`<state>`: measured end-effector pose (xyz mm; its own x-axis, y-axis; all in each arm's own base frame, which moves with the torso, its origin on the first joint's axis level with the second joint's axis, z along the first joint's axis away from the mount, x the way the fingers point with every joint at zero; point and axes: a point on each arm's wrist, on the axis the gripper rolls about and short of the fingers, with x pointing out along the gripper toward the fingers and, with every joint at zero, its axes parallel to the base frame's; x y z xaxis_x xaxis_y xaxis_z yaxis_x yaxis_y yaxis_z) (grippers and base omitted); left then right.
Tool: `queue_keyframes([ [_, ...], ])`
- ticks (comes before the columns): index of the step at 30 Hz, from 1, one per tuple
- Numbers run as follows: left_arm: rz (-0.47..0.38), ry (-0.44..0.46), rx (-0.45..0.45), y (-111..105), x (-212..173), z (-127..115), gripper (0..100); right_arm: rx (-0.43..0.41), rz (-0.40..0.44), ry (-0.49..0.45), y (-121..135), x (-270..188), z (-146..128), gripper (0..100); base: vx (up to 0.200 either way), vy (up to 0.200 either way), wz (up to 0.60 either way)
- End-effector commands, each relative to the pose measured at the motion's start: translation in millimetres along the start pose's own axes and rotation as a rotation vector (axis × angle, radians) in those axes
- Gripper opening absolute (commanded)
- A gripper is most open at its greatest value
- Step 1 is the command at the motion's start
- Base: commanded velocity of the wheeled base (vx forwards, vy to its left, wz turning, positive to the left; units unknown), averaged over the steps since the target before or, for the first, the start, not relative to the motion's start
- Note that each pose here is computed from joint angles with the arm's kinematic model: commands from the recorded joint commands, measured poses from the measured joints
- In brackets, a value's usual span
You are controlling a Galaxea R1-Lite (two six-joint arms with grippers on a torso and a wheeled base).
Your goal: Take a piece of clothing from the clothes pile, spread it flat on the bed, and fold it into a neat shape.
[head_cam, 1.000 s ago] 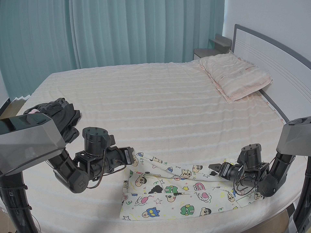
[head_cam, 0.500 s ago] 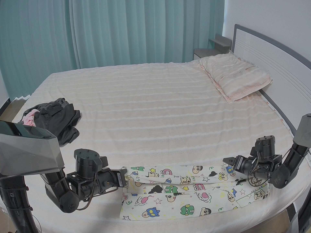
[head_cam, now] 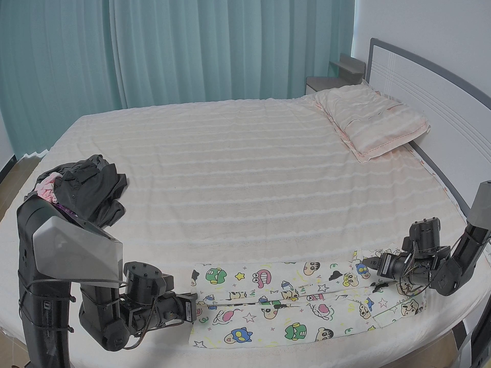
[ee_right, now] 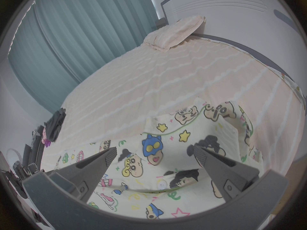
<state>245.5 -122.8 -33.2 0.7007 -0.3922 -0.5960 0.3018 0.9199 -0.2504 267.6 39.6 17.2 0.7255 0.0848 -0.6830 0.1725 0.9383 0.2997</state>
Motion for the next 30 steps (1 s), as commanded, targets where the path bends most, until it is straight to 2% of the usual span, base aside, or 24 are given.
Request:
queue_keyframes([
  [1,0.016,0.062,0.000,3.7,0.5,-13.8,0,-0.008,-0.041,0.049,-5.0,8.6,-10.0,100,0.000,0.000,0.00],
  [7,0.020,0.080,0.002,4.5,1.6,-17.8,0,-0.037,-0.062,0.076,-8.7,12.5,-14.8,100,0.000,0.000,0.00],
  [12,0.011,0.085,0.008,1.9,4.3,-20.1,0,-0.053,-0.127,0.088,-14.7,20.9,-19.6,100,0.000,0.000,0.00],
  [16,0.016,0.083,0.008,1.6,5.0,-20.0,0,-0.065,-0.145,0.093,-17.0,23.2,-20.9,100,0.000,0.000,0.00],
  [17,0.016,0.084,0.008,1.7,4.7,-20.3,100,-0.067,-0.153,0.091,-17.2,23.6,-20.9,100,0.000,0.000,0.00],
  [20,0.017,0.086,0.002,2.1,3.3,-20.4,100,-0.075,-0.202,0.094,-20.0,28.1,-24.9,100,0.000,0.000,0.00],
  [26,0.033,0.094,-0.018,8.0,-4.2,-20.7,100,-0.098,-0.217,0.096,-21.5,28.6,-26.4,100,0.000,0.000,0.00],
  [30,0.030,0.017,-0.092,11.5,-17.3,-8.7,100,-0.124,-0.244,0.098,-22.6,25.9,-28.1,100,0.000,0.000,0.00],
])
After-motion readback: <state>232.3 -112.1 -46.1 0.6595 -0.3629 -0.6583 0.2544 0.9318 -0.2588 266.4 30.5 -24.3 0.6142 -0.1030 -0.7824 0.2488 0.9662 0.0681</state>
